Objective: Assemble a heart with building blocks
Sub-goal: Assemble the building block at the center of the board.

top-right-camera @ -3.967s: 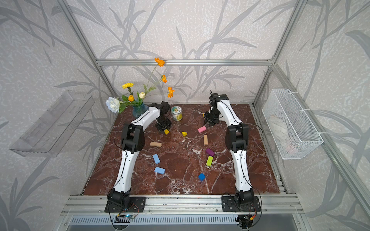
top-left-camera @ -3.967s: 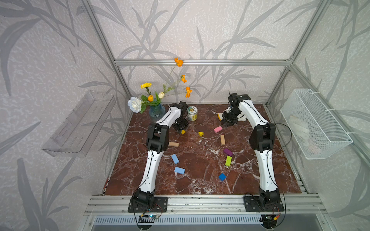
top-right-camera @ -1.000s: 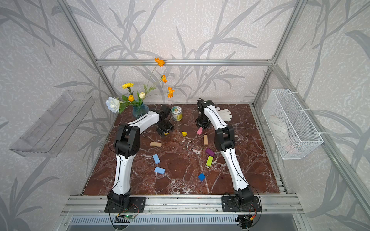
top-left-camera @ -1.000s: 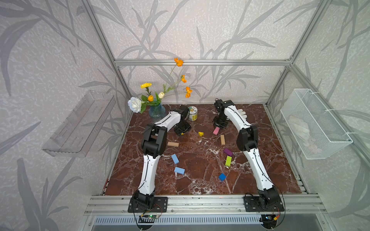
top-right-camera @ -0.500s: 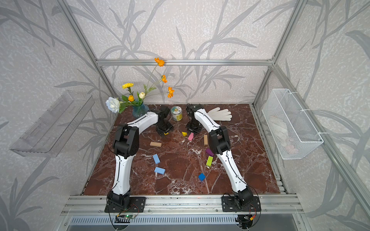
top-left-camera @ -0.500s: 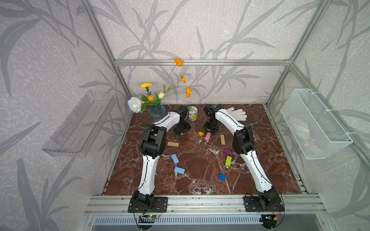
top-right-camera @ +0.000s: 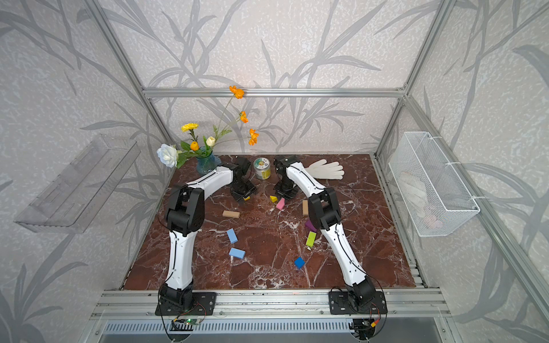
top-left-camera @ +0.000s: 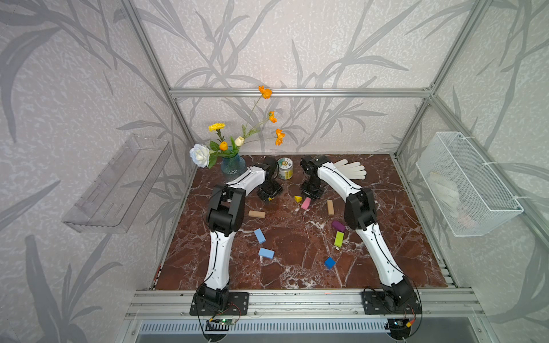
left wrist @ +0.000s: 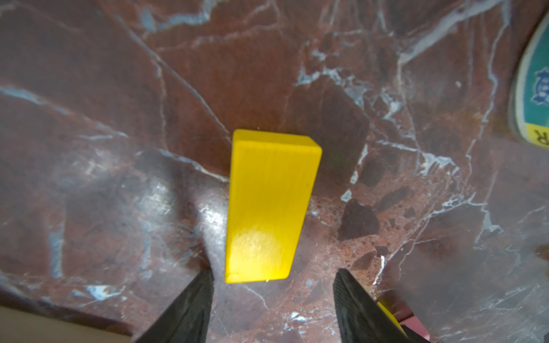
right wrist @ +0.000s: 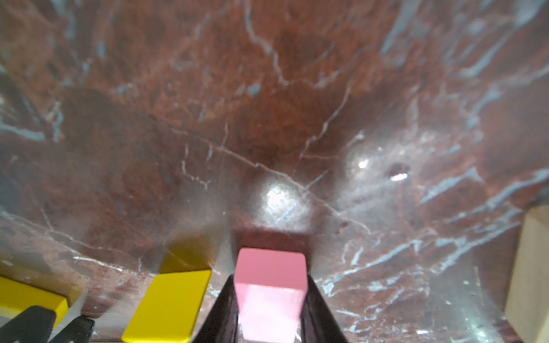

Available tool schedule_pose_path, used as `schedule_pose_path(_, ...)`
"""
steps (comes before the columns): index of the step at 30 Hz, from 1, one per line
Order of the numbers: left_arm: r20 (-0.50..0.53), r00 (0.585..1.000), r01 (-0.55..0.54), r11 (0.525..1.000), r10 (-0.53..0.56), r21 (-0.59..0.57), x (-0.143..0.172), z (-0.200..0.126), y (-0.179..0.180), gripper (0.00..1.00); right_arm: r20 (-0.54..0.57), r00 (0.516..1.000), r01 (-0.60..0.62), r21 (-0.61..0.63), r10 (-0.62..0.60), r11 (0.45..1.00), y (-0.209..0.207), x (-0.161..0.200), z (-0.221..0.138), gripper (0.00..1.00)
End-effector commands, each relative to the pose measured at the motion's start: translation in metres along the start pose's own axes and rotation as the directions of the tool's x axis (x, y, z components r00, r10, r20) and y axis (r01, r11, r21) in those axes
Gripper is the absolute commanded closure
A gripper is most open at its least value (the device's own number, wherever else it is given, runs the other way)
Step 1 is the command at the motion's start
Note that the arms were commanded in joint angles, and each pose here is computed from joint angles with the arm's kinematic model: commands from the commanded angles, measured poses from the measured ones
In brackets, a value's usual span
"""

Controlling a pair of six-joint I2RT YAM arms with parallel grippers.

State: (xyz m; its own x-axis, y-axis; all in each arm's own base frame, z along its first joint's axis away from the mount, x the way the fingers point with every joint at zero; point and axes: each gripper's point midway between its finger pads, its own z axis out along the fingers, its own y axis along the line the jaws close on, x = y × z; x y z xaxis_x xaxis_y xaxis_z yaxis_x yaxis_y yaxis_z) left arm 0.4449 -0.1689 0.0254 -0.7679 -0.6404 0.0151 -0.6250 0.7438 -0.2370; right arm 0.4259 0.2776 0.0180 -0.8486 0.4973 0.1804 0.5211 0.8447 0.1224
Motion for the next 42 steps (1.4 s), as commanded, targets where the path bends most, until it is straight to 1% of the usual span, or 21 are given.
schedule_pose_path(1,-0.047,0.999,0.008,0.997,-0.012,-0.083,0.009,0.014,0.027,0.34,-0.027,0.999,-0.036,0.017,0.036,0.999,-0.001,0.004,0.017,1.00)
schedule_pose_path(8,-0.049,0.999,0.010,0.996,-0.014,-0.084,0.009,0.014,0.030,0.34,-0.036,0.996,-0.079,0.010,0.079,0.997,0.000,0.002,0.021,1.00)
schedule_pose_path(14,-0.052,0.998,0.012,0.997,-0.017,-0.083,0.007,0.014,0.031,0.34,-0.003,0.995,-0.100,0.025,0.100,0.995,-0.004,-0.002,0.016,1.00)
schedule_pose_path(32,-0.059,0.998,0.018,0.997,-0.023,-0.079,0.004,0.016,0.032,0.34,0.041,0.986,-0.163,0.028,0.162,0.986,-0.007,-0.011,0.010,1.00)
schedule_pose_path(42,-0.062,0.998,0.020,0.997,-0.025,-0.076,0.002,0.016,0.033,0.34,0.061,0.979,-0.196,0.005,0.195,0.981,-0.005,-0.016,0.005,1.00)
